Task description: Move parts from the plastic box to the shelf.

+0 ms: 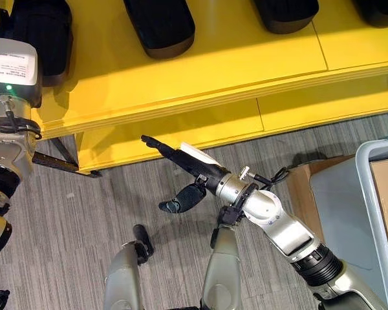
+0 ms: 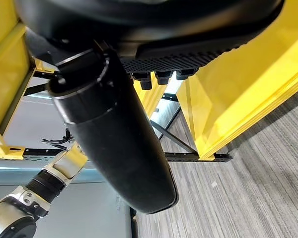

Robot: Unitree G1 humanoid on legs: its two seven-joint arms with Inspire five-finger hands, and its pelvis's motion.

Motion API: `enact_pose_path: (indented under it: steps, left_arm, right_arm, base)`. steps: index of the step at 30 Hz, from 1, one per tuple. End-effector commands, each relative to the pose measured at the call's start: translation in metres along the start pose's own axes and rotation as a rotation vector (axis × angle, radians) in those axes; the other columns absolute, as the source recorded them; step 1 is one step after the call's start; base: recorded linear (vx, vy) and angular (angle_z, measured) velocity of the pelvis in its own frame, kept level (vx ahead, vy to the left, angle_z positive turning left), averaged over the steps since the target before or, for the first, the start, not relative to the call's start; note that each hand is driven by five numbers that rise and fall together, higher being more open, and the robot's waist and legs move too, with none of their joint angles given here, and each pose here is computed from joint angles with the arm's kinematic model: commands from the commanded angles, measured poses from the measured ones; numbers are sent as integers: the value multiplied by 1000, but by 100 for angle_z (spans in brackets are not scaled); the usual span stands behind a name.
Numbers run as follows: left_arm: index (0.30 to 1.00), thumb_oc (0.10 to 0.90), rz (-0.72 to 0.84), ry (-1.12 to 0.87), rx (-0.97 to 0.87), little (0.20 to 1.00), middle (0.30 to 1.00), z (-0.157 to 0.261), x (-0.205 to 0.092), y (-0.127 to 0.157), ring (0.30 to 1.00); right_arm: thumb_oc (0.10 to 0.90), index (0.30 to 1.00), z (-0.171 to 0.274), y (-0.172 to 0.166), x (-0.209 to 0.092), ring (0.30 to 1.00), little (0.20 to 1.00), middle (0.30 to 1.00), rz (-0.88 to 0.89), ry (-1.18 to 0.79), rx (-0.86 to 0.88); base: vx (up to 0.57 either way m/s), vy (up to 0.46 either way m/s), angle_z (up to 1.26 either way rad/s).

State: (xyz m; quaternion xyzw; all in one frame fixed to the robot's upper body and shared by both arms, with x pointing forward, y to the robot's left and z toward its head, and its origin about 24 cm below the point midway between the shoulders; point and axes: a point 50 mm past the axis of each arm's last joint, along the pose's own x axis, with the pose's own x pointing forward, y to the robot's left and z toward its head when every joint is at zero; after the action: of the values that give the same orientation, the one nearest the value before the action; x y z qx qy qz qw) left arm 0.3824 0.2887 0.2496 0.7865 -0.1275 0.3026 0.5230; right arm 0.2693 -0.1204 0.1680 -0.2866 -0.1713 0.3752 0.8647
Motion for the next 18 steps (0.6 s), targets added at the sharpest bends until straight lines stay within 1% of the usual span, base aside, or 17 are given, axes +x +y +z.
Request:
enact_pose_path:
  steps: [1,3,5,7,8,9,11,12,14,18]
  left_arm:
    - [300,400,206,163,-7,300,300,-33,25,47,300]
    - [300,400,192,164,5,300,300,-36,20,43,300]
    - [300,400,140,219,44,300,300,-53,12,37,300]
    - [300,400,134,229,43,300,300,-59,-3,27,300]
    - [300,400,119,237,54,300,300,-60,-6,20,300]
    - [300,400,124,239,44,300,300,-60,-7,16,300]
    - [300,400,119,228,39,300,300,-62,-5,16,300]
    - [300,400,113,221,47,300,300,-62,-2,17,300]
    - [300,400,121,282,37,300,300,-70,-2,20,300]
    - [300,400,129,305,37,300,300,-77,-5,20,300]
  right_arm:
    - [900,1000,30,-22,-5,1000,1000,1000,-90,-164,-38]
    - [900,1000,31,-24,-11,1000,1000,1000,-73,-173,-30]
    - [900,1000,36,-22,-15,1000,1000,1000,15,-209,13]
    - [900,1000,33,-18,-21,1000,1000,1000,24,-207,25]
    - [900,1000,30,-9,-22,1000,1000,1000,34,-211,29]
    - [900,1000,25,-6,-20,1000,1000,1000,35,-205,36]
    - [900,1000,24,-6,-18,1000,1000,1000,44,-212,35]
    - [900,1000,26,-7,-16,1000,1000,1000,45,-218,31]
    - [900,1000,36,-13,-8,1000,1000,1000,43,-251,9]
    - [900,1000,43,-18,-6,1000,1000,1000,44,-269,-4]
  base:
    - [96,126,-8]
    - [171,150,-11]
    - [288,142,-42]
    - [337,-196,-100]
    - [384,-360,-61]
    - [266,-265,-2]
    - [122,-135,66]
    - [86,-122,56]
    - [37,-62,24]
    - [14,-8,1]
